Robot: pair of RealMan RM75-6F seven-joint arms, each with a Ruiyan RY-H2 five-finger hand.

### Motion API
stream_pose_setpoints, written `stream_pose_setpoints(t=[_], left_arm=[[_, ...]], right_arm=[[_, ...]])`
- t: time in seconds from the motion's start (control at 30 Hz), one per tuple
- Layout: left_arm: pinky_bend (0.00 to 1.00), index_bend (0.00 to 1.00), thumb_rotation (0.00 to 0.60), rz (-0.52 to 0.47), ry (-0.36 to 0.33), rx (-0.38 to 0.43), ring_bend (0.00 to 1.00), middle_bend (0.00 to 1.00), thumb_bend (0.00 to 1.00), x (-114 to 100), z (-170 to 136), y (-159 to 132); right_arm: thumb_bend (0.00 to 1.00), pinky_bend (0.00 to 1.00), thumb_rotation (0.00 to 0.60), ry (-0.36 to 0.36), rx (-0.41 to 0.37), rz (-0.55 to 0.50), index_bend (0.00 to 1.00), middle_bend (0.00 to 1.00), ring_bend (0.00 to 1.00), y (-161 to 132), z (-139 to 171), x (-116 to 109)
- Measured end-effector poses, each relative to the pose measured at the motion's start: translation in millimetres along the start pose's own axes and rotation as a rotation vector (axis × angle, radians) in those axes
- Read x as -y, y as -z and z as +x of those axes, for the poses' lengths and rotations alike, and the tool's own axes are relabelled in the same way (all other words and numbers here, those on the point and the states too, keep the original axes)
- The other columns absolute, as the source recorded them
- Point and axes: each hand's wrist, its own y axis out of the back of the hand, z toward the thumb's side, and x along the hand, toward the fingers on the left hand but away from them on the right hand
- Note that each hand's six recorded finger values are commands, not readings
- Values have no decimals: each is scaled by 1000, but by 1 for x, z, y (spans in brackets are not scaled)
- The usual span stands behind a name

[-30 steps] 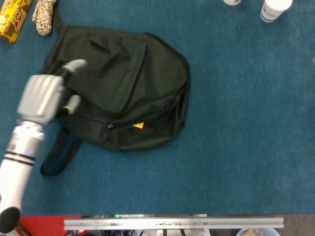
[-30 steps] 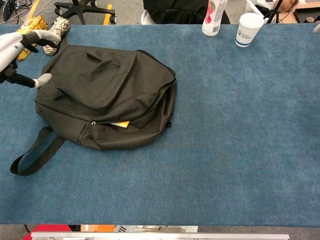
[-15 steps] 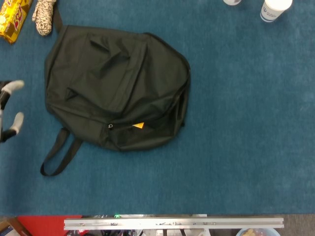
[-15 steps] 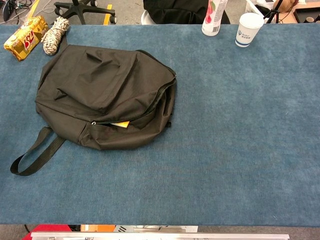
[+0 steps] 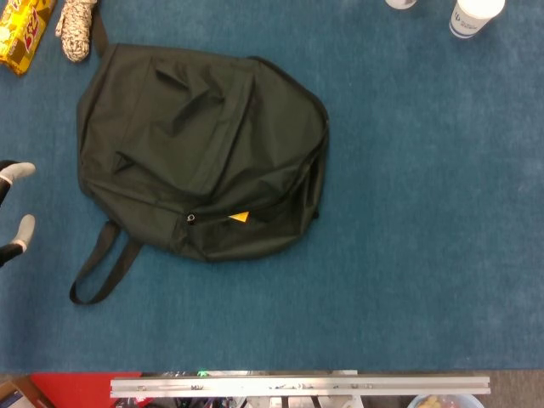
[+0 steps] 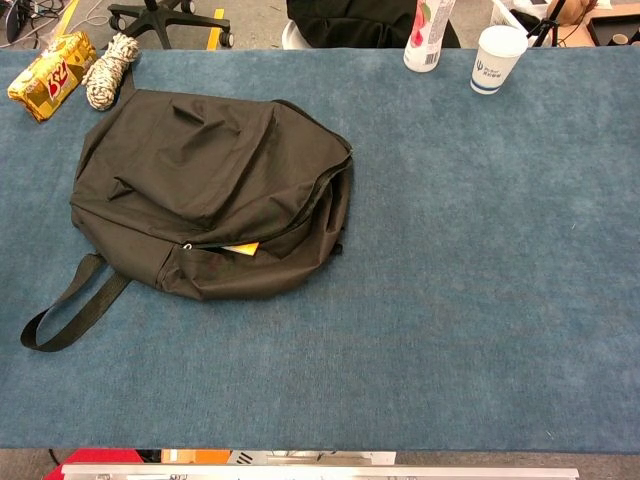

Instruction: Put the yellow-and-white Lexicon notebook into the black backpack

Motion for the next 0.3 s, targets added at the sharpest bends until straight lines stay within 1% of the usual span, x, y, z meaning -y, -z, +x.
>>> stream_pose_setpoints(t=[0.3], left_arm=[[229, 260, 600, 0, 2, 2, 213, 269, 317, 1, 0, -2]], right_arm=[[238, 381, 600, 4, -72, -30, 410, 449, 307, -19, -3, 2]])
